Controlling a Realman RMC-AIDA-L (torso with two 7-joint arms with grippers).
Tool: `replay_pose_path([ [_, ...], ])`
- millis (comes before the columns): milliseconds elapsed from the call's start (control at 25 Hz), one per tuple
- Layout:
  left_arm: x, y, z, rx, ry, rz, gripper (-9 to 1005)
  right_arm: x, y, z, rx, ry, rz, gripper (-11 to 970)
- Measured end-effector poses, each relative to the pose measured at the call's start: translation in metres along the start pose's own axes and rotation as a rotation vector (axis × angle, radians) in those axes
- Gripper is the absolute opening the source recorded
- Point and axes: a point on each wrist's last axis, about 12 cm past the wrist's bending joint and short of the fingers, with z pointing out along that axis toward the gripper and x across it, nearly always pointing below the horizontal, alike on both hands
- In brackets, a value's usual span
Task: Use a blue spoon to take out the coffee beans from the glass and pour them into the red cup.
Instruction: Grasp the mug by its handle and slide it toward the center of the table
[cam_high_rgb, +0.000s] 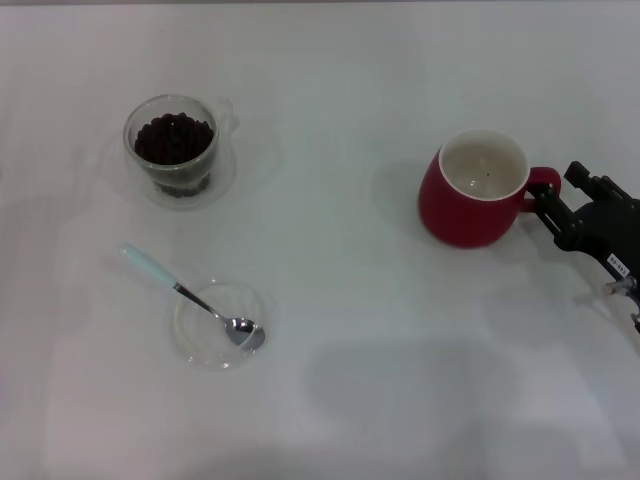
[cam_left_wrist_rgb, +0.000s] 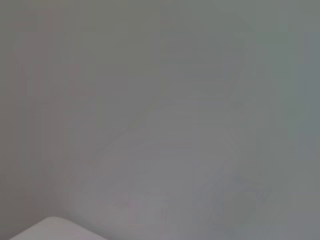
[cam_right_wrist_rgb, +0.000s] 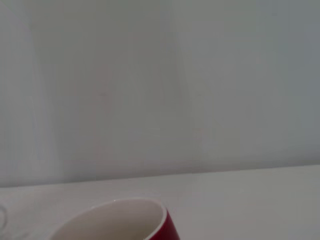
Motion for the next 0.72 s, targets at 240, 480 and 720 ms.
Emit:
replay_pose_path([
  [240,-0.0029,0.0005,0.0016,-0.001,-0.015,0.001,861,-0.0051,0.0021,0.0007,-0.014,-0.042,0.002,554],
  [480,-0.0050,0.0024,0.0016,-0.011,-0.027,0.000,861,-0.0059,0.0039,0.0038,-0.027,-0.040,-0.005,359],
  [720,-0.0053,0.0028,0.0015,-0.013,-0.028,-0.001,861,-0.0048,0.0024,0.0092,-0.025,-0.009,-0.016,236],
])
